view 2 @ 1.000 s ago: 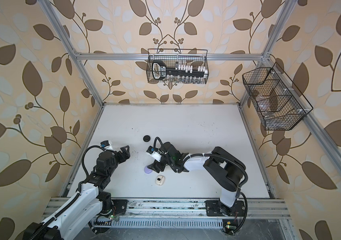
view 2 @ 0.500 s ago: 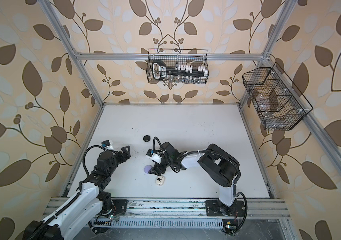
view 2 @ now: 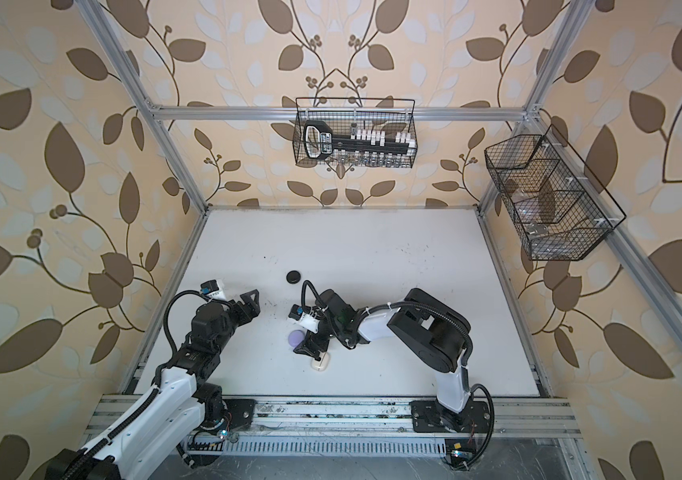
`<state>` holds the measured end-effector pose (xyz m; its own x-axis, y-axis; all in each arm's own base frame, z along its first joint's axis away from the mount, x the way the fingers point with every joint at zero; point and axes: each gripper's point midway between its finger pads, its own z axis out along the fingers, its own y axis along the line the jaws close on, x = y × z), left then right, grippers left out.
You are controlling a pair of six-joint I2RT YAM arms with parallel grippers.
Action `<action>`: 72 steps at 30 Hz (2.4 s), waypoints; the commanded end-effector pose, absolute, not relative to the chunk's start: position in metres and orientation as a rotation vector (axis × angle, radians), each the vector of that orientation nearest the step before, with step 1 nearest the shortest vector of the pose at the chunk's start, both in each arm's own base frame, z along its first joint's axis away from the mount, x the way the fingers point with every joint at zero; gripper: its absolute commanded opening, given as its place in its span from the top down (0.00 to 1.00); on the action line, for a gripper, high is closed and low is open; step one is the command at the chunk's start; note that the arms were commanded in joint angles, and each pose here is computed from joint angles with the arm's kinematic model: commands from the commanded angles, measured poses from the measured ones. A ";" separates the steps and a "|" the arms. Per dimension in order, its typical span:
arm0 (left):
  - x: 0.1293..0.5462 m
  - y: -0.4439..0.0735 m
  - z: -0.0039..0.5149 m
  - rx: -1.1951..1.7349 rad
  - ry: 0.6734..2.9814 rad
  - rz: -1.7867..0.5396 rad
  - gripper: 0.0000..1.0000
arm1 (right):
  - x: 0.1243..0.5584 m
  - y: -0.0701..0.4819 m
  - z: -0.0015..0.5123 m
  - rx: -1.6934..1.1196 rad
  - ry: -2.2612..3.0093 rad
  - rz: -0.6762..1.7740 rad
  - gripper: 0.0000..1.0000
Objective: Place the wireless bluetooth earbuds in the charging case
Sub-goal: 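Move the right gripper down over the lilac case on the table, then close the right gripper on the lilac case and lift it, then carry the lilac case to the left gripper while the left gripper reaches toward it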
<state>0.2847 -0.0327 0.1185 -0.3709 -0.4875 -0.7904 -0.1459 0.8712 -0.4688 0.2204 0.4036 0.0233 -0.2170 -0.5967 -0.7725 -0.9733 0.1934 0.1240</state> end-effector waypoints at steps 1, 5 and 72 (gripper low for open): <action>0.288 -0.034 0.128 -0.455 1.901 -0.403 0.14 | 0.228 0.403 0.014 -1.473 1.898 0.730 0.19; 0.287 -0.034 0.127 -0.453 1.904 -0.404 0.14 | 0.243 0.398 0.006 -1.417 1.934 0.607 0.30; 0.272 -0.108 0.280 0.041 1.779 -0.740 0.14 | 0.319 0.331 0.243 -1.060 1.509 0.412 0.66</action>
<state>0.2846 -0.0925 0.2451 -0.4004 -0.3572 -0.8439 0.2485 0.8441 -0.4752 0.3222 0.3327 0.2248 0.0385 -0.3532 -0.9347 -0.8026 0.5463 -0.2395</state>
